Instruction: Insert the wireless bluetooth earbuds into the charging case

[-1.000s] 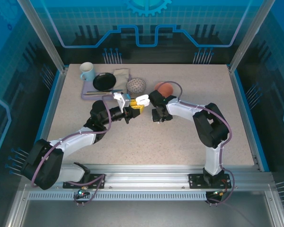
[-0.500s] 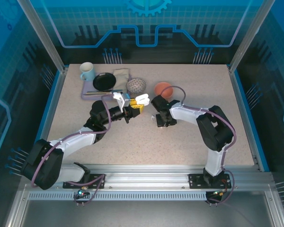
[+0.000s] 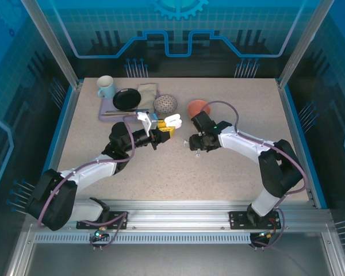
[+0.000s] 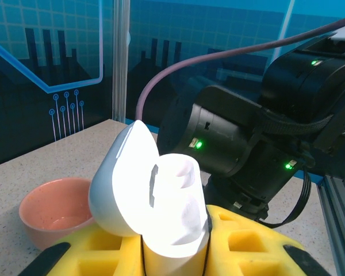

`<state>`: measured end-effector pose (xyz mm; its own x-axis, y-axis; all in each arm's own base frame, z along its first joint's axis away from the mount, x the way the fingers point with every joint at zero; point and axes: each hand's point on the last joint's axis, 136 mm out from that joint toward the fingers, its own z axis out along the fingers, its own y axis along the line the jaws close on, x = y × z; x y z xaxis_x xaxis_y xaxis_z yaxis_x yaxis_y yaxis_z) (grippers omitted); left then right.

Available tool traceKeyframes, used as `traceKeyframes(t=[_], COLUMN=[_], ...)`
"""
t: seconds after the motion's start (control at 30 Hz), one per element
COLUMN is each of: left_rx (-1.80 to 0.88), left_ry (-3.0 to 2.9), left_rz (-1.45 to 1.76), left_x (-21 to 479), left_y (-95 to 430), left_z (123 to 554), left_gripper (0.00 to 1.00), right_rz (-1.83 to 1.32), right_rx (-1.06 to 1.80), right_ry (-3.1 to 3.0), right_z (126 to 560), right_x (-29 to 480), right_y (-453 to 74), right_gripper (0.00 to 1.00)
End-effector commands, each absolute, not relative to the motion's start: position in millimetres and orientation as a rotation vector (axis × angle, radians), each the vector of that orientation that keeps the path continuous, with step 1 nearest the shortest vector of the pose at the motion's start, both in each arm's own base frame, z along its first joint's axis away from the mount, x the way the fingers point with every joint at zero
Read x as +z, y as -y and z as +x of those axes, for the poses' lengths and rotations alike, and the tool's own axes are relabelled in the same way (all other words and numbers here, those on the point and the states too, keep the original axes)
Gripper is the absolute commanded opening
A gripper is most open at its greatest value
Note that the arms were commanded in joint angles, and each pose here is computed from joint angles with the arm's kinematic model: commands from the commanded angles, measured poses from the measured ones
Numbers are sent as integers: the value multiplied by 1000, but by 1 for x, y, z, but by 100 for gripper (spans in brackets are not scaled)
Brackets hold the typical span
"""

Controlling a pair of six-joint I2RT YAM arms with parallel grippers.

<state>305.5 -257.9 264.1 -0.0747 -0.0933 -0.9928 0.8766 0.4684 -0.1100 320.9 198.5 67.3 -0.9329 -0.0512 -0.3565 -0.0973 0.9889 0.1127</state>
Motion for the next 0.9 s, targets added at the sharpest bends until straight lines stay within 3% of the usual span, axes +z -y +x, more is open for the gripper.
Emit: traceKeyframes(t=[0.0,0.47,0.87], left_rx=[-924,-908,-888], left_ry=[-1384,-1377,-1360], left_rz=[718,708,707], left_x=[275,279,282], left_y=[254,251,250], left_z=[308,308,309], left_gripper=[0,0,0], right_rz=[-97,-92,-219], right_rx=[259,311,509], right_ry=[-2841,-2927,-2882], right_z=[317,304,258], right_x=[47,13,42], right_y=[-208,-220,-264], right_gripper=[64,61,59])
